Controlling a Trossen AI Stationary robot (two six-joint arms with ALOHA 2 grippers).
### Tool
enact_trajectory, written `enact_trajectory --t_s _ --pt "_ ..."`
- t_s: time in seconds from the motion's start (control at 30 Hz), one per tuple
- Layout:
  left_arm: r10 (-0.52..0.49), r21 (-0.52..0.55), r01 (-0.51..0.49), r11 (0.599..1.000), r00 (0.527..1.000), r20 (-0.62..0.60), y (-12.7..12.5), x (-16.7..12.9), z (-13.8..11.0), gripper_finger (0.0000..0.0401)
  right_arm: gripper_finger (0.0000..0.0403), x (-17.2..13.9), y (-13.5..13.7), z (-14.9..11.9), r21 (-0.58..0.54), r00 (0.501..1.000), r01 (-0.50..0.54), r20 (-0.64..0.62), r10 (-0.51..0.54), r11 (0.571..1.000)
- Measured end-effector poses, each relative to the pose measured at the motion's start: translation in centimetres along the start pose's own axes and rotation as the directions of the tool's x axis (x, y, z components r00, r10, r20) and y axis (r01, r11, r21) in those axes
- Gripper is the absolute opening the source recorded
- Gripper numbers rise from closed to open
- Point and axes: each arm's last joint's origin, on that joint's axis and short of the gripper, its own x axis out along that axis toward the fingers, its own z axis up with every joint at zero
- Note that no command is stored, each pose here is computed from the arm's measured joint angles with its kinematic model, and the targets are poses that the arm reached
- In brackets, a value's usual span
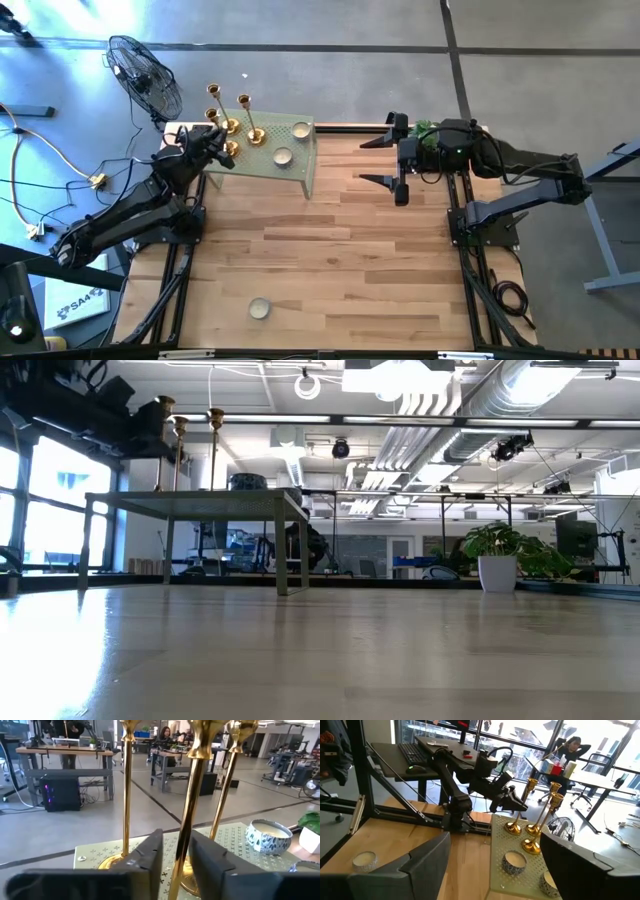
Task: Pick & Place candle stick holders
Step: Put the gold candle holder on the shelf, then put the blue patterned round candle on the shelf
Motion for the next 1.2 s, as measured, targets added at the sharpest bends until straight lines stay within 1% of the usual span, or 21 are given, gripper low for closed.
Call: enact_trajectory --t_s 0.2,0.37,0.47,0.53,0.67,0.77,0.87,0.93,1.03,1.13,1.2 --pt "0.000 -0.002 0.000 1.000 1.000 0.004 0.0 0.0 0.0 0.0150 0.0303 0.0 0.0 0.0 0.001 1.000 0.000 0.000 0.000 1.000" --pt "0.017 0.012 -0.017 1.000 1.000 0.008 0.1 0.0 0.1 0.0179 0.0303 0.0 0.0 0.0 0.000 1.000 0.000 0.000 0.000 1.000" --pt "0.026 0.034 -0.025 0.999 1.000 -0.013 0.1 -0.2 0.6 0.0184 0.0303 0.0 0.0 0.0 0.002 1.000 0.000 0.000 0.000 1.000" --pt "0.011 0.058 -0.008 0.998 0.999 -0.048 0.1 -0.5 1.2 0.0184 0.0303 0.0 0.0 0.0 0.009 1.000 0.000 -0.001 0.000 1.000" --pt "-0.025 0.111 0.042 0.993 0.988 -0.152 0.1 -1.3 2.6 0.0184 0.0303 0.0 0.0 -0.2 0.022 1.000 -0.003 -0.016 0.003 1.000" --pt "-0.024 0.136 0.057 0.989 0.973 -0.228 0.3 -1.9 3.2 0.0184 0.0303 0.0 0.0 -0.2 0.027 1.000 -0.004 -0.023 0.005 1.000" --pt "-0.002 0.172 0.060 0.983 0.948 -0.320 0.7 -2.9 3.8 0.0184 0.0303 0.0 0.0 -0.2 0.029 1.000 -0.006 -0.022 0.006 1.000" --pt "0.011 0.176 0.053 0.983 0.940 -0.342 0.8 -3.3 4.2 0.0184 0.0303 0.0 0.0 -0.2 0.029 1.000 -0.006 -0.022 0.007 1.000" --pt "-0.023 0.151 0.081 0.985 0.935 -0.354 0.8 -3.8 5.1 0.0184 0.0303 0.0 0.0 -0.2 0.029 1.000 -0.006 -0.020 0.006 1.000" --pt "-0.070 0.143 0.140 0.980 0.908 -0.413 1.0 -4.8 6.0 0.0184 0.0303 0.0 0.0 -0.1 0.030 1.000 -0.004 -0.009 0.004 1.000" --pt "-0.087 0.143 0.176 0.974 0.873 -0.480 1.3 -5.8 6.3 0.0184 0.0303 0.0 0.0 -0.1 0.030 1.000 -0.005 -0.009 0.005 1.000"
